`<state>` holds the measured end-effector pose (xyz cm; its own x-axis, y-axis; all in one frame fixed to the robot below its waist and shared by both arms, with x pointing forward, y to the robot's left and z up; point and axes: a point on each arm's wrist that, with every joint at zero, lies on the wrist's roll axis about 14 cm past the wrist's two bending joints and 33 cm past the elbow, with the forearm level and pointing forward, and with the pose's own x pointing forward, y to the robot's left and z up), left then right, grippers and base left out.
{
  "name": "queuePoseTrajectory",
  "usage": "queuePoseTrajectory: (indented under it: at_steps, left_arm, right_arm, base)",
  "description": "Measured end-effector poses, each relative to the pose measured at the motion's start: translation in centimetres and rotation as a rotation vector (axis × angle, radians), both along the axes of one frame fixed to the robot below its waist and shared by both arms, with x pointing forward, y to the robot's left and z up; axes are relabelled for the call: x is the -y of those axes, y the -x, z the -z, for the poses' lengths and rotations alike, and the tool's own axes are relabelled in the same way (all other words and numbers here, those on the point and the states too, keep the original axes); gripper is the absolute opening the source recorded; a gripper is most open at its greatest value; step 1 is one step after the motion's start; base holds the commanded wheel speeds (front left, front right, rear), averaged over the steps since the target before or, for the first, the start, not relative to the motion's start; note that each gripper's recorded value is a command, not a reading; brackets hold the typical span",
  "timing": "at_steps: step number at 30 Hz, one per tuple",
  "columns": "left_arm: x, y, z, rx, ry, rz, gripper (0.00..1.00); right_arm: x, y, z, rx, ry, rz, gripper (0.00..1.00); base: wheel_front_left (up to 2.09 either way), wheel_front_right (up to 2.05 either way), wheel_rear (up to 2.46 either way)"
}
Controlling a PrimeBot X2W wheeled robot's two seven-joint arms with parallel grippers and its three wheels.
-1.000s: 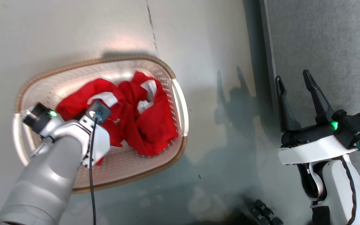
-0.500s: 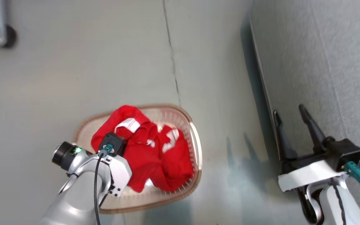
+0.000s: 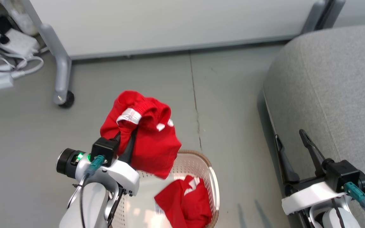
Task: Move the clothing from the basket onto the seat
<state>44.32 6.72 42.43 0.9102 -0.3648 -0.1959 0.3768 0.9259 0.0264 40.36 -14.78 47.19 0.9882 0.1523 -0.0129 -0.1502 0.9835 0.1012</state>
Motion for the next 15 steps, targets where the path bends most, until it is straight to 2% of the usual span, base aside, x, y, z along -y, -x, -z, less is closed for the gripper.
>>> queuePoseTrajectory:
  at_steps: [9,15]
  left_arm:
    - [-1.6,1.2,-11.8,0.305,0.231,-0.096,0.00]
    - [-3.8,2.2,-19.0,0.514,0.329,-0.150,0.00]
  right_arm:
    - [-0.6,2.0,-2.6,0.069,-0.002,-0.017,1.00]
    - [-0.9,2.7,-3.0,0.082,-0.004,-0.026,1.00]
  base:
    - [0.00,0.00,0.00]
    - [0.00,0.00,0.00]
